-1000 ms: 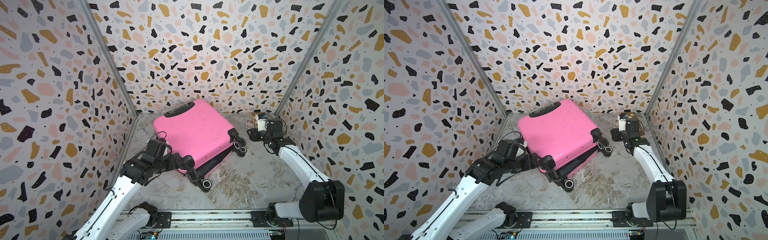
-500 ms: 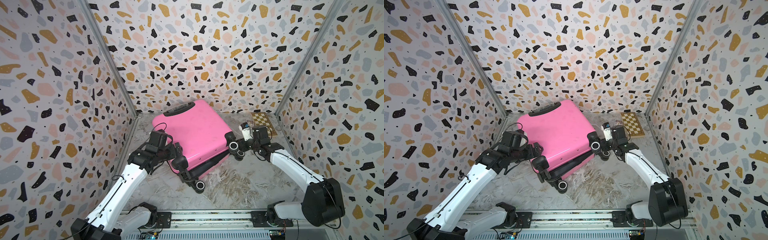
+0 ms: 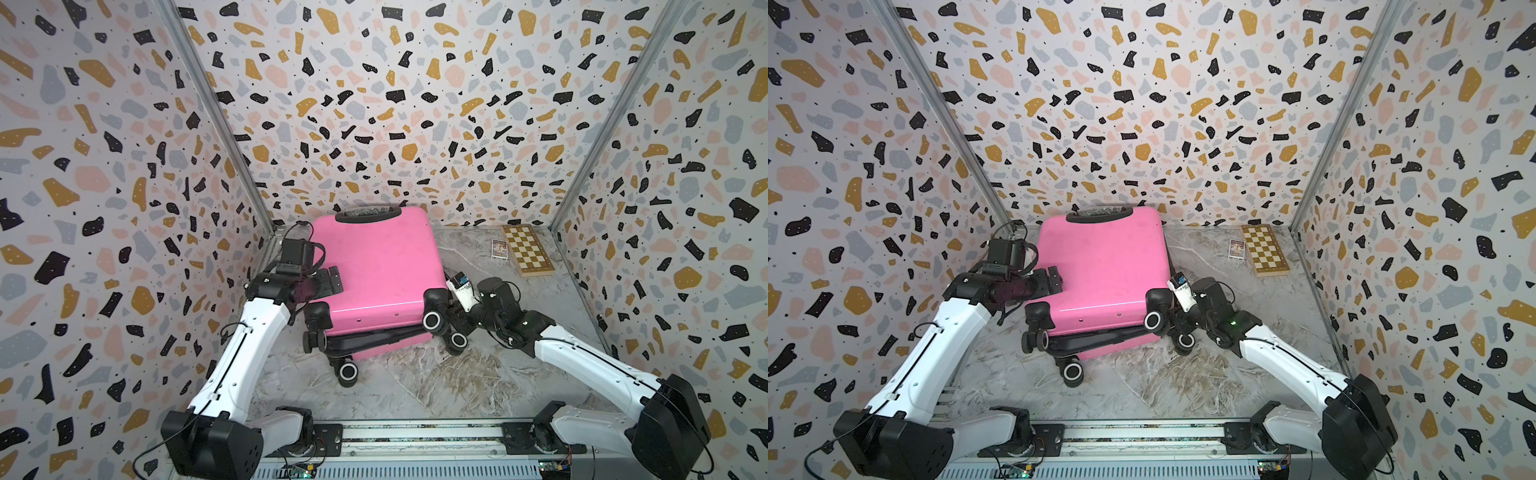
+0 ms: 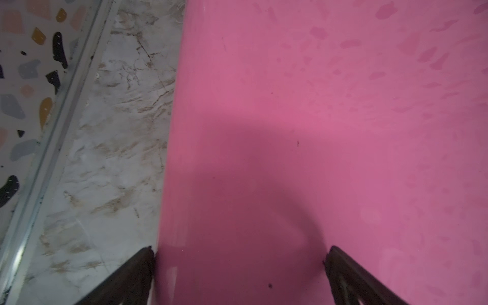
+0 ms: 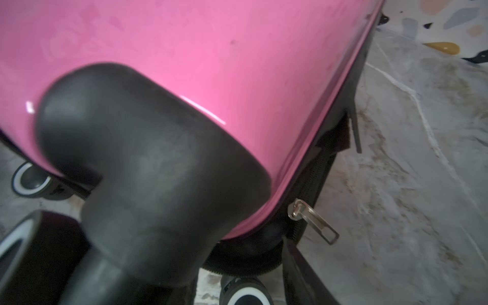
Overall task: Close the suitcase zippers
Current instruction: Adjust the suitcase at the center of the board.
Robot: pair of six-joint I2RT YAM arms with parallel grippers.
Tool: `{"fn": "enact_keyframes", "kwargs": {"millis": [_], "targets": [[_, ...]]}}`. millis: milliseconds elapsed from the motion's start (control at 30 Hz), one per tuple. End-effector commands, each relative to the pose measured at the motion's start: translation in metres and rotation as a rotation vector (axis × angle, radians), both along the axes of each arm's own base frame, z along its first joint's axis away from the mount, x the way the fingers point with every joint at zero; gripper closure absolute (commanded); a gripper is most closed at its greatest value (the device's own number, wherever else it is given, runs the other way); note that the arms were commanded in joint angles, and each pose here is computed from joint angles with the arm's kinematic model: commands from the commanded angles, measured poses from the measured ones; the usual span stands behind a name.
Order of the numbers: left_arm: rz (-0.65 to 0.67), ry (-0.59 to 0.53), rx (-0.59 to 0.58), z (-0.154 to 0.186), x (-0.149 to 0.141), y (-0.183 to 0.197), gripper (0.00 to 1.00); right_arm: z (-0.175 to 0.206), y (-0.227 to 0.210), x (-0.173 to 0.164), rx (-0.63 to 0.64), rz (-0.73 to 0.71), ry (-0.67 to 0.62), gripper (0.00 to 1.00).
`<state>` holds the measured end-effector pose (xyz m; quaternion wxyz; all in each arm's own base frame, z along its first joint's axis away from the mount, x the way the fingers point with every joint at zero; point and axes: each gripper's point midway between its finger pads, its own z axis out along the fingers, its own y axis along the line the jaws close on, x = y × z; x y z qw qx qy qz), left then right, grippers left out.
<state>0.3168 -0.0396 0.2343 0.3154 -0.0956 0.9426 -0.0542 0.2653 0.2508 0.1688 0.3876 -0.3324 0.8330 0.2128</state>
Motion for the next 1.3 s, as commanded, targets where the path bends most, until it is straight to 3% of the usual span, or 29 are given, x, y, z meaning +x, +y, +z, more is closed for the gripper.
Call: {"fn": "enact_keyframes", "kwargs": {"millis": [0, 233, 467, 667, 967, 1133, 1267], "targets": [[-0.042, 0.050, 0.073, 0.011, -0.036, 0.010, 0.00, 0.015, 0.031, -0.018, 0.087, 0.095, -0.005, 0.47], [0.007, 0.135, 0.056, -0.012, -0.102, 0.021, 0.00, 0.019, 0.036, -0.009, 0.114, 0.039, -0.012, 0.47], [0.090, 0.129, 0.090, -0.006, -0.109, 0.035, 0.00, 0.023, 0.034, -0.005, 0.106, 0.027, -0.025, 0.48], [-0.082, 0.088, -0.117, 0.010, -0.103, -0.011, 0.14, 0.028, 0.055, -0.025, 0.143, 0.148, -0.008, 0.53], [-0.259, 0.052, -0.093, 0.049, -0.111, -0.046, 0.15, 0.036, 0.102, -0.053, 0.177, 0.248, 0.011, 0.53], [-0.383, 0.076, -0.097, 0.040, -0.122, -0.079, 0.15, 0.043, 0.115, -0.052, 0.192, 0.230, 0.016, 0.51], [-0.441, 0.108, -0.060, 0.022, -0.133, -0.099, 0.15, 0.054, 0.097, -0.040, 0.184, 0.150, -0.029, 0.45]]}}
